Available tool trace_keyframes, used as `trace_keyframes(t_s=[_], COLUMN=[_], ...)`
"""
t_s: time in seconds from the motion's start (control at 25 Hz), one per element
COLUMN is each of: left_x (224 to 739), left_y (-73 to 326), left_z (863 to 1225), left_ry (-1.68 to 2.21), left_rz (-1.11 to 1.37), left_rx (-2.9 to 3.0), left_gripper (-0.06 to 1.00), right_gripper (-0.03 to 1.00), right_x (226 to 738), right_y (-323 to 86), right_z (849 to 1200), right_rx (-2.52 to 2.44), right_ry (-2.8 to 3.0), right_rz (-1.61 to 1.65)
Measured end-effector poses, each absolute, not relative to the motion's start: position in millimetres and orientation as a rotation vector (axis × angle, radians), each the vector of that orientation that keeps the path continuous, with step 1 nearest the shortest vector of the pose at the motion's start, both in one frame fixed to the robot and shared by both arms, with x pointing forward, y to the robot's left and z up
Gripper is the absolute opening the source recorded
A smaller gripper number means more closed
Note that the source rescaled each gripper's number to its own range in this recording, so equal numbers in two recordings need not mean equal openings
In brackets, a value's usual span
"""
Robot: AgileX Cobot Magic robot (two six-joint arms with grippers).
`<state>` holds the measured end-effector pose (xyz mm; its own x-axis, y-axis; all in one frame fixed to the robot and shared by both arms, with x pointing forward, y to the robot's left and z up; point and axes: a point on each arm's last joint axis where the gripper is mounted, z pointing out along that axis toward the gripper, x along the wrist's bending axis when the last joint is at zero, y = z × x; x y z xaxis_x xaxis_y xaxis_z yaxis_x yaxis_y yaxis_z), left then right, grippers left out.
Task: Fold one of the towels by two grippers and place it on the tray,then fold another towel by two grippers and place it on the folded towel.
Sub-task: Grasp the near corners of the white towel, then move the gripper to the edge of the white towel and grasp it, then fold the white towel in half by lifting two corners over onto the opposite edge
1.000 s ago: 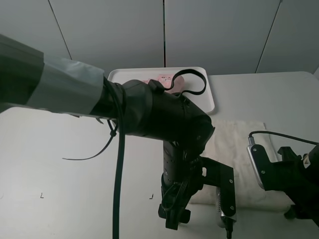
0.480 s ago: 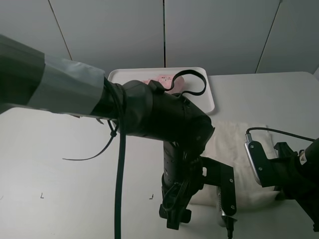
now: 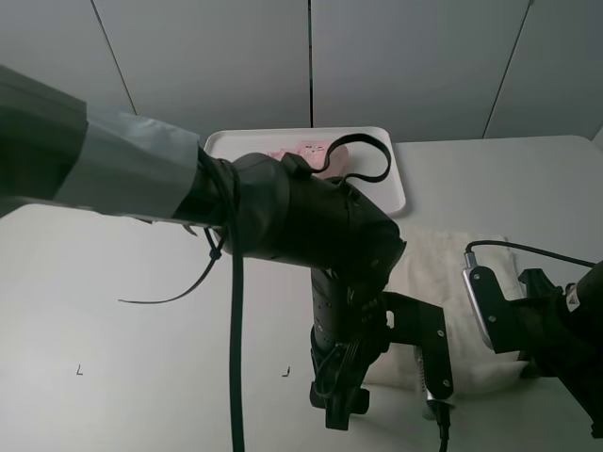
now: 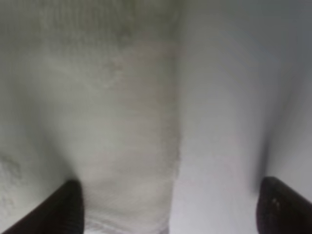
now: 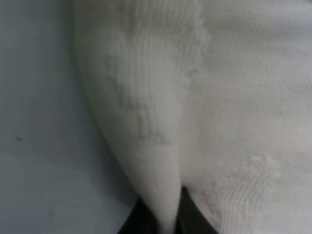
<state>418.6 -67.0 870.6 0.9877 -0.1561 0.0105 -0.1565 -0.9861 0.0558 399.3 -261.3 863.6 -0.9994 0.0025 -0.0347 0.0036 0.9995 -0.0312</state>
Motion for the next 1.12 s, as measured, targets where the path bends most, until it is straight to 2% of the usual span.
trace_keyframes(t_s=[0.04, 0.08, 0.2, 0.24, 0.36, 0.6, 0.88, 1.12], left_x=[419.4, 420.3, 421.9, 422.1, 422.3, 422.5, 425.1, 449.6], left_y=[-66.8, -66.5, -65.8, -66.0, -66.1, -66.2, -65.4, -57.3], left_z=[869.9, 869.9, 870.0, 870.0, 870.0, 870.0, 871.8, 903.9], left_ry=[-0.243, -0.249, -0.267, -0.266, -0.263, -0.255, -0.238, -0.05], left_rz=[0.022, 0.036, 0.063, 0.068, 0.071, 0.074, 0.075, 0.104], left_rx=[3.08, 3.083, 3.091, 3.088, 3.087, 3.087, 3.08, 2.958], left_gripper=[0.79, 0.64, 0.13, 0.04, 0.01, 0.0, 0.0, 0.0], right_gripper=[0.02, 0.02, 0.02, 0.02, 0.02, 0.02, 0.02, 0.02], right_x=[399.3, 399.3, 399.3, 399.3, 399.3, 400.0, 394.3, 389.1], right_y=[-261.3, -261.3, -261.3, -261.3, -261.3, -261.0, -262.2, -263.9], right_z=[863.6, 863.6, 863.6, 863.6, 863.6, 865.7, 884.0, 902.9], right_rx=[0.008, 0.011, 0.022, 0.033, 0.058, 0.182, 0.37, 0.506], right_ry=[3.107, 3.106, 3.106, 3.106, 3.105, 3.084, 3.007, 2.925], right_rz=[-0.048, -0.048, -0.048, -0.048, -0.047, -0.035, 0.01, 0.051])
